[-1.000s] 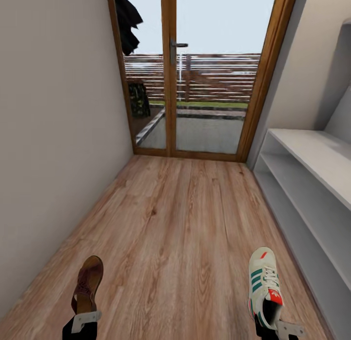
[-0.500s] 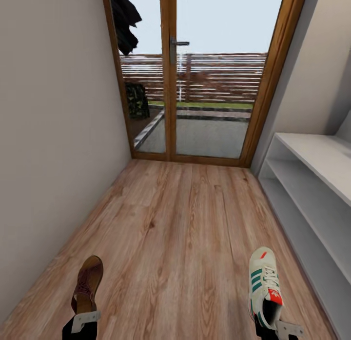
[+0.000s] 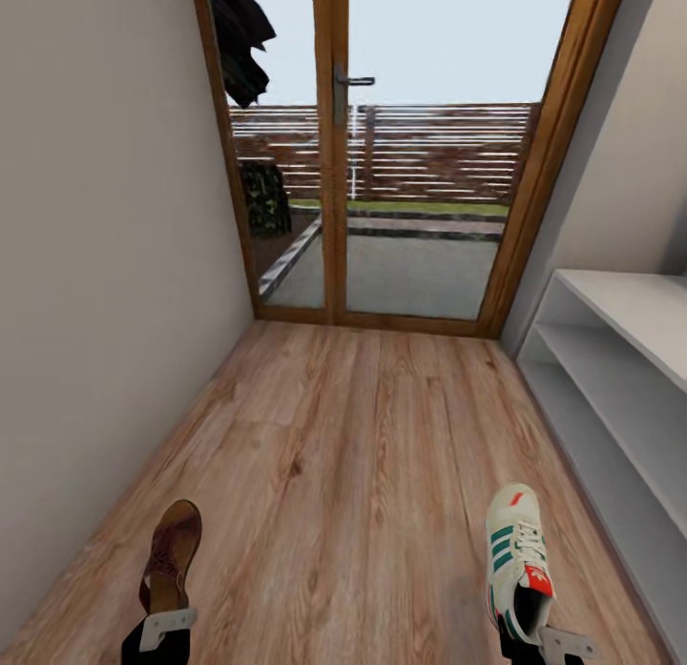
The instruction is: Pick up the two gym shoes and the two sandals from the corridor floor and place them onto the hallstand (shoe rack) in the corridor, making sure they are on the rack and not on the floor. Arrange them so the two gym shoes are next to each other and the two sandals are next to each other.
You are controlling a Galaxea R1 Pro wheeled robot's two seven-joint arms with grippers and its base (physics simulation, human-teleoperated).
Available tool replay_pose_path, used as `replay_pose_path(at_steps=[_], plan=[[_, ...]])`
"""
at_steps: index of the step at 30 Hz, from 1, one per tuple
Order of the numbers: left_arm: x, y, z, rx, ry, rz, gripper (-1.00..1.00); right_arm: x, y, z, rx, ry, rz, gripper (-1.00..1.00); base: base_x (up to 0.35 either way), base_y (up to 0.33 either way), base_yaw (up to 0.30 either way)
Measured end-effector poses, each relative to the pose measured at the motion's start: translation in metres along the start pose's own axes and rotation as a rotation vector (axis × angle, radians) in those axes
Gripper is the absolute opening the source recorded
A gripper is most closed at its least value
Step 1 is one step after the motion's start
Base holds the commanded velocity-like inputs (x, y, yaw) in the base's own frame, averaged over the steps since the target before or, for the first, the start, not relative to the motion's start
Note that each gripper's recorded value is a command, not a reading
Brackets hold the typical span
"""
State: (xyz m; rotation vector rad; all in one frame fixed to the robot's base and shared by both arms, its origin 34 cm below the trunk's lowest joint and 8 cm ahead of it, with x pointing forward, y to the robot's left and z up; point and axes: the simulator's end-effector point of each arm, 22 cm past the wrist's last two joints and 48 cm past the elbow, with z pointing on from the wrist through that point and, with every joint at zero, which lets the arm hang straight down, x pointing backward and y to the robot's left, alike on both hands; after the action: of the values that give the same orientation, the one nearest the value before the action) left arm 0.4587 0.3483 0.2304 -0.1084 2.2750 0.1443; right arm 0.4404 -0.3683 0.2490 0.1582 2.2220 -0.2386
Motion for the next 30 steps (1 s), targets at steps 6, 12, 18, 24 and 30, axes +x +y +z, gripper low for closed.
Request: replay_pose_path(at_steps=[6, 12, 18, 24, 30], plan=[[-0.0002, 0.0, 0.0001, 0.0, 0.0, 0.0, -1.0, 0.0001, 0.0002, -0.0001, 0.0, 0.0, 0.0, -1.0, 0.289, 0.195, -0.19], [-0.0001, -0.0001, 0.0001, 0.0, 0.0, 0.0, -1.0, 0.0, 0.0004, 0.0, 0.0, 0.0, 0.001, -1.0, 0.283, 0.209, -0.257], [0.0002, -0.0001, 0.0, 0.001, 0.0, 0.001, -1.0, 0.0002, 0.0008, -0.0001, -0.001, 0.001, 0.0, -1.0, 0.282, 0.213, -0.262], [0.0043, -0.0008, -0.0011, 0.002, 0.009, 0.001, -1.0, 0.0002, 0.0005, -0.0001, 0.0, 0.001, 0.0, -1.0, 0.299, 0.178, -0.262], [0.0048, -0.0009, -0.0011, 0.002, 0.011, 0.0, -1.0, 0.0003, 0.0003, -0.0001, 0.0, 0.001, 0.001, -1.0, 0.305, 0.187, -0.262]])
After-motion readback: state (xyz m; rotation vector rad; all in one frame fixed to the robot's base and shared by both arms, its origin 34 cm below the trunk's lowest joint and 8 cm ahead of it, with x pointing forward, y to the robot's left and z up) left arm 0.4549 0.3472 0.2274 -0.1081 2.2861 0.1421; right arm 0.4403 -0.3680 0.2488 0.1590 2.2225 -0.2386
